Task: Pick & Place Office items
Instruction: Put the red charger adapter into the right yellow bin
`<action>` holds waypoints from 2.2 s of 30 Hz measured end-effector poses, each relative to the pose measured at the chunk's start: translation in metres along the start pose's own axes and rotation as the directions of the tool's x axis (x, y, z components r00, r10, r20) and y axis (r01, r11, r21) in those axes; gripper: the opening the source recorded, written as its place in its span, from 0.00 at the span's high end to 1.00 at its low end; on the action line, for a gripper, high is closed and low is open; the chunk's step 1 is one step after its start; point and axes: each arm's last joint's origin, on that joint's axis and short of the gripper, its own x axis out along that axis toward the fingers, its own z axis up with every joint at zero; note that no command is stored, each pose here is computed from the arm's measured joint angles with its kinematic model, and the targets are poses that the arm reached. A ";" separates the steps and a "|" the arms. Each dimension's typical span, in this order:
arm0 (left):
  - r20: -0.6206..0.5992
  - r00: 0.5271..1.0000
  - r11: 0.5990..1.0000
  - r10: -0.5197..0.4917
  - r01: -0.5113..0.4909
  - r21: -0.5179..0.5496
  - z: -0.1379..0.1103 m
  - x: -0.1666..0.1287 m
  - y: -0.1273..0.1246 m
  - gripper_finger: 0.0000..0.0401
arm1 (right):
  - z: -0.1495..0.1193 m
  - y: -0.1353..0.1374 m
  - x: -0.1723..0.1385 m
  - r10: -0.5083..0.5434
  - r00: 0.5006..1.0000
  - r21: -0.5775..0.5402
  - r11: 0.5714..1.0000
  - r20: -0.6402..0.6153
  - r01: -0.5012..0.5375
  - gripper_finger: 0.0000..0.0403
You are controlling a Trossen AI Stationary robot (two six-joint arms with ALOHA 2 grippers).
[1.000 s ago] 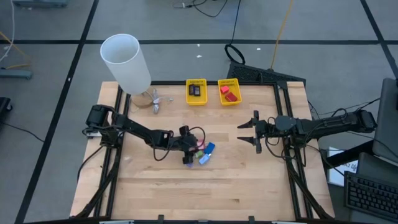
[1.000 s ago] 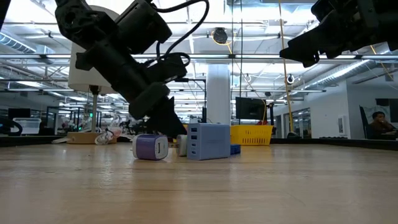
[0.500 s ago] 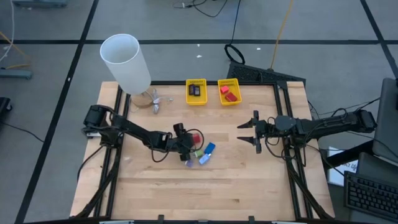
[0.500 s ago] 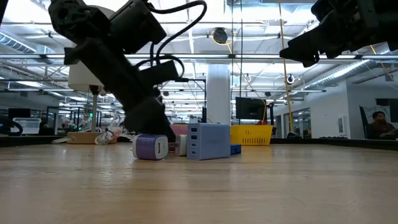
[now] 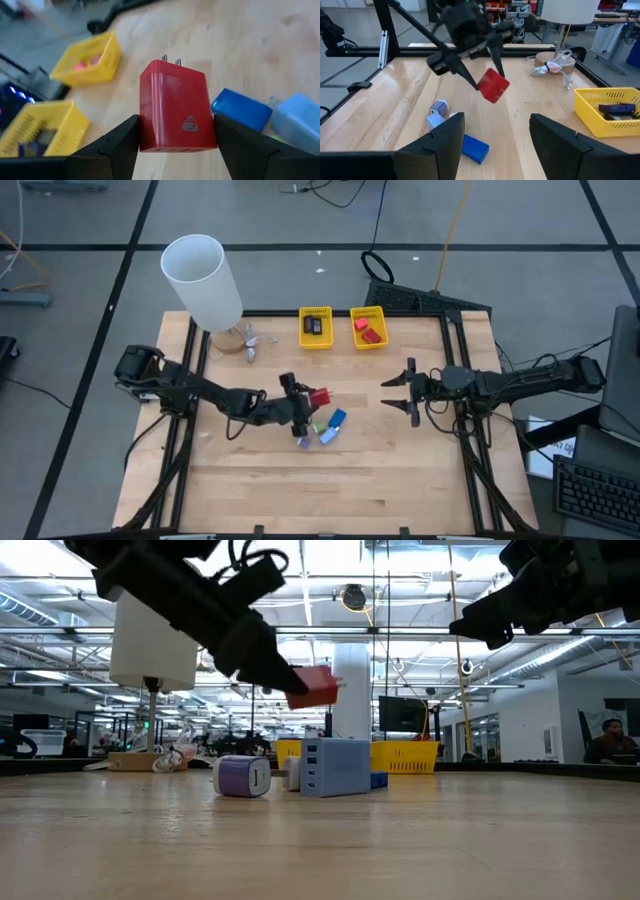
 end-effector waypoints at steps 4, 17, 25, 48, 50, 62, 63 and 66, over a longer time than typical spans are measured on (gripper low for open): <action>0.068 0.998 0.999 0.003 -0.006 0.050 0.008 -0.003 -0.003 0.39 | -0.002 0.000 0.006 0.001 1.000 0.019 1.000 -0.004 -0.001 0.47; 0.153 0.984 0.987 0.095 -0.114 0.116 0.018 -0.005 0.000 0.39 | -0.016 -0.006 0.049 -0.054 0.998 0.182 0.982 0.036 0.047 0.43; 0.177 0.981 0.989 0.083 -0.103 0.107 0.021 -0.006 -0.001 0.39 | -0.023 -0.019 0.068 -0.058 0.991 0.339 0.941 0.122 0.014 0.26; 0.181 0.980 0.987 0.083 -0.106 0.121 0.022 -0.006 0.000 0.39 | -0.021 -0.026 0.134 0.063 0.984 0.407 0.905 0.164 -0.126 0.23; 0.178 0.981 0.987 0.082 -0.105 0.123 0.021 -0.006 0.000 0.39 | -0.023 -0.026 0.138 0.063 0.985 0.423 0.897 0.158 -0.126 0.23; 0.166 0.983 0.986 0.081 -0.103 0.132 0.020 -0.005 0.000 0.39 | -0.026 -0.024 0.144 0.096 0.985 0.418 0.896 0.145 -0.149 0.32; 0.164 0.983 0.986 0.080 -0.102 0.133 0.020 -0.005 -0.001 0.39 | -0.026 -0.024 0.144 0.096 0.985 0.417 0.897 0.146 -0.149 0.34; 0.162 0.984 0.986 0.080 -0.102 0.129 0.020 -0.005 0.000 0.39 | -0.026 -0.024 0.144 0.096 0.986 0.417 0.897 0.140 -0.146 0.41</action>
